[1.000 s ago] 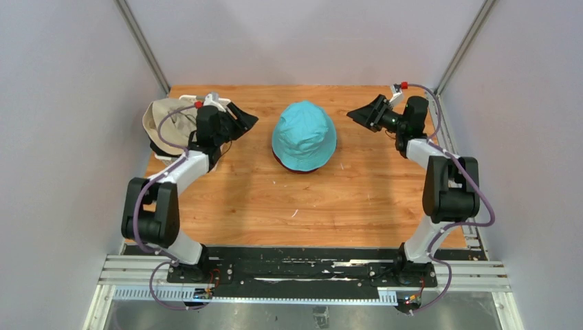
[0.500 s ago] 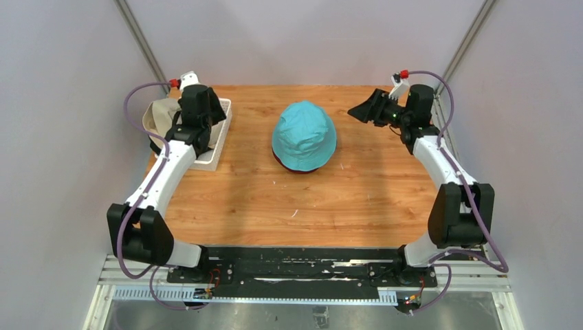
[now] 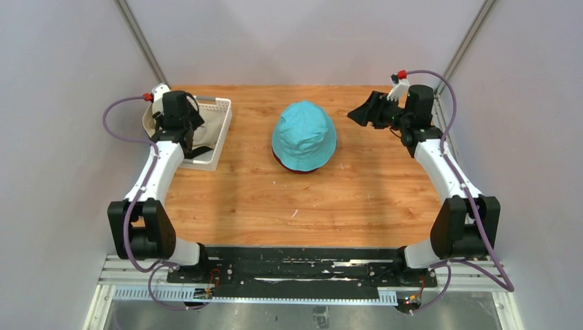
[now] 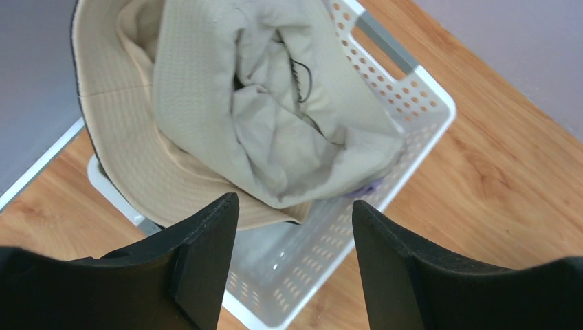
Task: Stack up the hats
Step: Pick up the hat from the bin.
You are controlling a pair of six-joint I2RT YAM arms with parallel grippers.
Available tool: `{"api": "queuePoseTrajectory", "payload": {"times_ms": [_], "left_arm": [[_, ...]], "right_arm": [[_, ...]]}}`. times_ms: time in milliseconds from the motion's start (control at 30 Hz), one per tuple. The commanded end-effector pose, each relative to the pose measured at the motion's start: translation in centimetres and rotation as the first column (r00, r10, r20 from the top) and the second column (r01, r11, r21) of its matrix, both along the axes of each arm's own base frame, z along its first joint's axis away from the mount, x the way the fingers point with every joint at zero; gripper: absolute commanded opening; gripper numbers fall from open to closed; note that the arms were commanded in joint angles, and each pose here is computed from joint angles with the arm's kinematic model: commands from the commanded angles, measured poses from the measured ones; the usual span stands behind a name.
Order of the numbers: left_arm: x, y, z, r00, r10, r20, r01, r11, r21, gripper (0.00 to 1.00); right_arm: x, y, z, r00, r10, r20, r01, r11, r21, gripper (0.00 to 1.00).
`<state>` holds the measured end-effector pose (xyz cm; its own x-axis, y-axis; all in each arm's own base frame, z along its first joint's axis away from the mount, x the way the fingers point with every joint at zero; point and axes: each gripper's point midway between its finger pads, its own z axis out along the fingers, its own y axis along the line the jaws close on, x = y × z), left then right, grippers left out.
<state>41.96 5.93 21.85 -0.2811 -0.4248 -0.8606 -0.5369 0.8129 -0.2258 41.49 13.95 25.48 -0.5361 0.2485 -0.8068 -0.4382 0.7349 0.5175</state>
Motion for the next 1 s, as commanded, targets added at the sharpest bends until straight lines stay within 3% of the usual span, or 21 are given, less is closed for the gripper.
{"api": "queuePoseTrajectory", "payload": {"times_ms": [0,133,367,867,967], "left_arm": [[0.9,2.9,-0.9,0.995,0.103,-0.007,-0.103,0.995,-0.013,0.65],[0.9,4.9,-1.9,0.982,0.184,-0.042,-0.184,0.983,0.016,0.62],[1.1,7.5,-4.4,0.961,0.273,-0.033,-0.275,0.959,-0.062,0.62],[4.5,9.7,-6.8,0.962,0.265,-0.062,-0.271,0.957,-0.1,0.57],[4.7,10.0,-7.4,0.96,0.267,-0.081,-0.274,0.957,-0.096,0.49]], "right_arm": [[-0.1,0.7,1.7,0.999,0.016,0.044,-0.016,1.0,-0.008,0.72],[-0.1,0.9,1.5,0.999,0.022,0.039,-0.022,1.0,0.007,0.72],[-0.1,1.4,0.9,0.999,0.046,0.027,-0.047,0.998,0.034,0.72],[0.3,2.0,0.5,0.998,0.068,0.015,-0.069,0.995,0.075,0.71],[0.3,2.0,0.4,0.998,0.067,0.01,-0.068,0.995,0.077,0.71]]}}
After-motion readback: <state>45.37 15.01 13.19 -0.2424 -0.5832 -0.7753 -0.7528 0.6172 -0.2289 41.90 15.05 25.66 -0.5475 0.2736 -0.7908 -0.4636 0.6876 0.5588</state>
